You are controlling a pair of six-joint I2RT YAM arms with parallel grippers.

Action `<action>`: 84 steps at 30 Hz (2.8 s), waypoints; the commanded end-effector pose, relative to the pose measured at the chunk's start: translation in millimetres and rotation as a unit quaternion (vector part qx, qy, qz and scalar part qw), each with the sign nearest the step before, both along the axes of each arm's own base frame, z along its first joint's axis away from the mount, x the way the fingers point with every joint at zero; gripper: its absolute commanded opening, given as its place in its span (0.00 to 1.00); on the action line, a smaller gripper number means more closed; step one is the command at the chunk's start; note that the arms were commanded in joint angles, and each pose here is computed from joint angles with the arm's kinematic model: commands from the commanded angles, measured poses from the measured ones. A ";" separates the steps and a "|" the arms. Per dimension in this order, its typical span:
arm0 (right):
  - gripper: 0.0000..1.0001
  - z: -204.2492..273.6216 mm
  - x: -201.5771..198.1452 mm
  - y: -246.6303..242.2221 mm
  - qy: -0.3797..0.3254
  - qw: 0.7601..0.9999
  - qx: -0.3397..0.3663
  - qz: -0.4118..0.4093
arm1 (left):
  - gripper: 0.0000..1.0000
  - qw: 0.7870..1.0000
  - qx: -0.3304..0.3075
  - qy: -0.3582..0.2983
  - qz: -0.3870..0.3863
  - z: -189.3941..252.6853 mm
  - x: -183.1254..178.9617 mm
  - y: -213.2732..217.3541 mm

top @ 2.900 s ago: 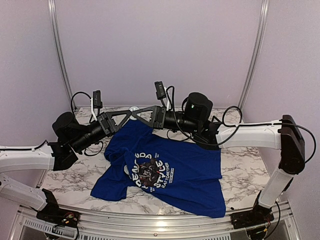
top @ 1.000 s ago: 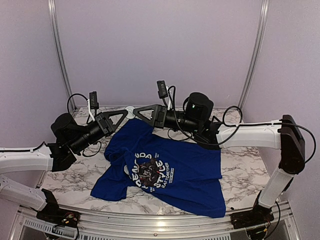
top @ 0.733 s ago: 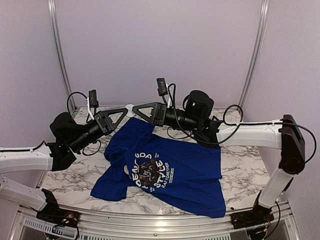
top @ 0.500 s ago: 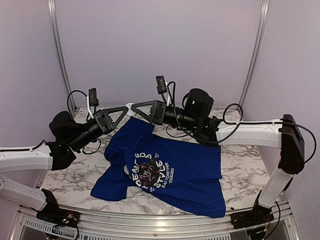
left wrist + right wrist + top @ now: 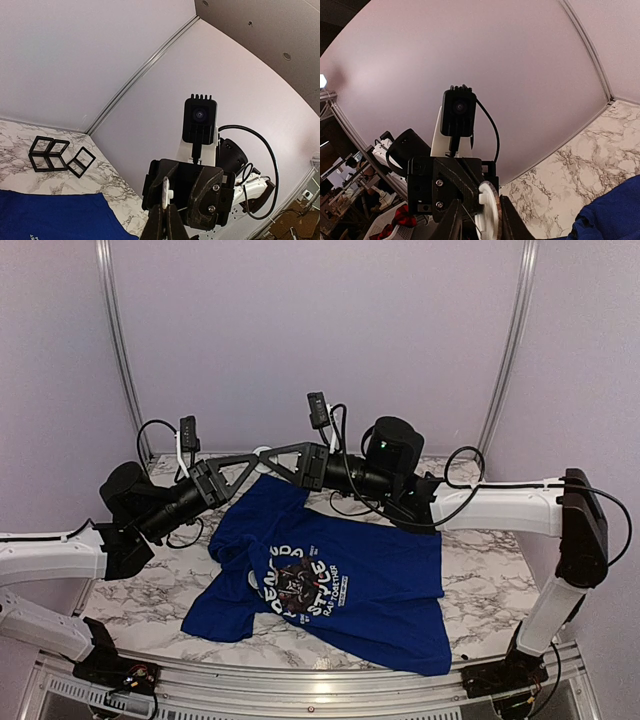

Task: Remove the brooch from the garment
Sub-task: Close the brooch securely.

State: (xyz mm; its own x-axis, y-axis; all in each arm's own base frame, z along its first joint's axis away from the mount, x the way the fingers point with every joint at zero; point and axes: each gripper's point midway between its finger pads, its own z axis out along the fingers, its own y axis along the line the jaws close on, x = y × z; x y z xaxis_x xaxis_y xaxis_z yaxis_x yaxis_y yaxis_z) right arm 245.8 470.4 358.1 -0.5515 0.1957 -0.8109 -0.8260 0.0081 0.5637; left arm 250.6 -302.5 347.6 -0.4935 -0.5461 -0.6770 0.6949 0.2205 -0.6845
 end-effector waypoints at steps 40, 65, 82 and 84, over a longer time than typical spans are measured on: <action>0.06 17.4 14.5 -23.7 -0.005 0.995 0.023 -0.100 | 0.00 1.000 -0.009 -0.026 0.007 16.8 -12.2 -13.2; 0.16 31.3 13.6 -36.5 -0.028 0.989 0.049 -0.135 | 0.00 0.998 -0.030 0.014 0.045 13.3 -1.9 -15.3; 0.49 9.8 -13.6 -32.2 -0.022 0.998 0.017 -0.062 | 0.00 0.999 -0.018 -0.027 0.044 27.5 -10.1 -11.6; 0.45 7.2 -13.3 -29.9 -0.018 0.998 0.014 -0.057 | 0.00 0.999 -0.020 -0.038 0.033 31.7 -14.8 -13.0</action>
State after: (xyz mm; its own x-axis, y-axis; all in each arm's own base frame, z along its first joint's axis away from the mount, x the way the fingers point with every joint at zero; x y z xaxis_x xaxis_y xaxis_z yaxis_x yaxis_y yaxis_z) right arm 237.4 438.0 365.5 -0.4782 0.3056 -0.8234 -0.8388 0.1190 0.5313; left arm 247.0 -317.0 352.2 -0.4438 -0.5970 -0.6683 0.6662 0.2790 -0.6916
